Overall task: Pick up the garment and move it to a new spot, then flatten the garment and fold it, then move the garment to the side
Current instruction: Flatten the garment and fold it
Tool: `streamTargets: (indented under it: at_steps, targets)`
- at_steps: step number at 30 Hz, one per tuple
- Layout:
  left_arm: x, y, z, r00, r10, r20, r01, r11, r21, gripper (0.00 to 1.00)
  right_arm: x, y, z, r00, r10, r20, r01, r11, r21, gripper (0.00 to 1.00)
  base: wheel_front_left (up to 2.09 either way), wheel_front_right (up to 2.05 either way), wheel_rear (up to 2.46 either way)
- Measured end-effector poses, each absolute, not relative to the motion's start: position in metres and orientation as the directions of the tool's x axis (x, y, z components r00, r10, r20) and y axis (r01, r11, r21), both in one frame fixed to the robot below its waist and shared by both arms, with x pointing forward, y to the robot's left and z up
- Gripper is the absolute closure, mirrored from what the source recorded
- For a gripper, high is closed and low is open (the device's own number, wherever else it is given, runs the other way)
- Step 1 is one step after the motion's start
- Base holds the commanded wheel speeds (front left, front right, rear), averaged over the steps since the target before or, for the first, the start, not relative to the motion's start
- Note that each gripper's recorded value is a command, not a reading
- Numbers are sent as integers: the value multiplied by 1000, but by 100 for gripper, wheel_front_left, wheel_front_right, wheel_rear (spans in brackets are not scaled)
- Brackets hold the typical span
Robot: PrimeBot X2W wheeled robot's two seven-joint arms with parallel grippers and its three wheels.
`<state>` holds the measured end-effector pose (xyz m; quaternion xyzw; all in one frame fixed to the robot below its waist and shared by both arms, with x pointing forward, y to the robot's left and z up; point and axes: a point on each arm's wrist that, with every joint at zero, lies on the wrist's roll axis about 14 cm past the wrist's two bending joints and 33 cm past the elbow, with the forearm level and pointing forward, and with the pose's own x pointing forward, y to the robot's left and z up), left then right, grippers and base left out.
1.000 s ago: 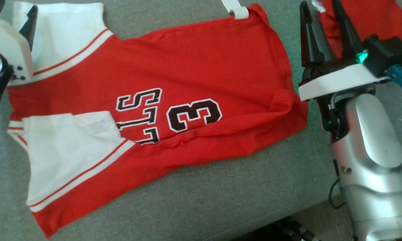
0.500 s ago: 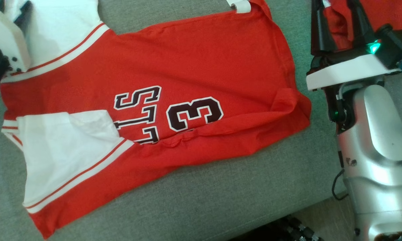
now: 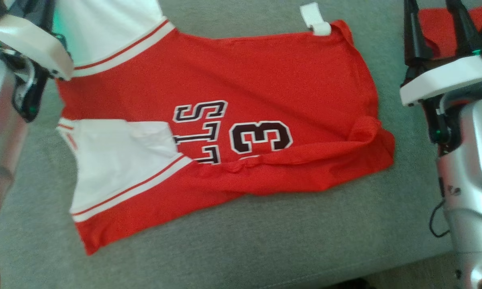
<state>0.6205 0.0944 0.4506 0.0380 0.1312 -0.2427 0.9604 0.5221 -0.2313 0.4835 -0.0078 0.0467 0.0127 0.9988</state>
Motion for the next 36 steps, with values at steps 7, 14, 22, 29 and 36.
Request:
streamTargets:
  at_steps: [7,14,22,29,36]
  targets:
    - [583,102,478,857,-483,-177,497,867,42,100,526,-208,465,967,118,-228,-118,993,14,0,0,0,0]
    - [549,106,487,852,-501,-153,513,857,51,100,522,-199,419,892,156,-424,-174,985,-5,0,0,0,0]
    - [533,102,478,834,-520,-185,534,845,36,100,532,-182,383,812,193,-552,-207,978,37,0,0,0,0]
    - [533,107,469,837,-508,-201,524,851,29,100,541,-174,360,753,202,-626,-221,974,48,0,0,0,0]
    - [535,109,466,845,-493,-208,510,859,36,100,548,-172,364,752,214,-624,-236,971,47,100,0,0,0]
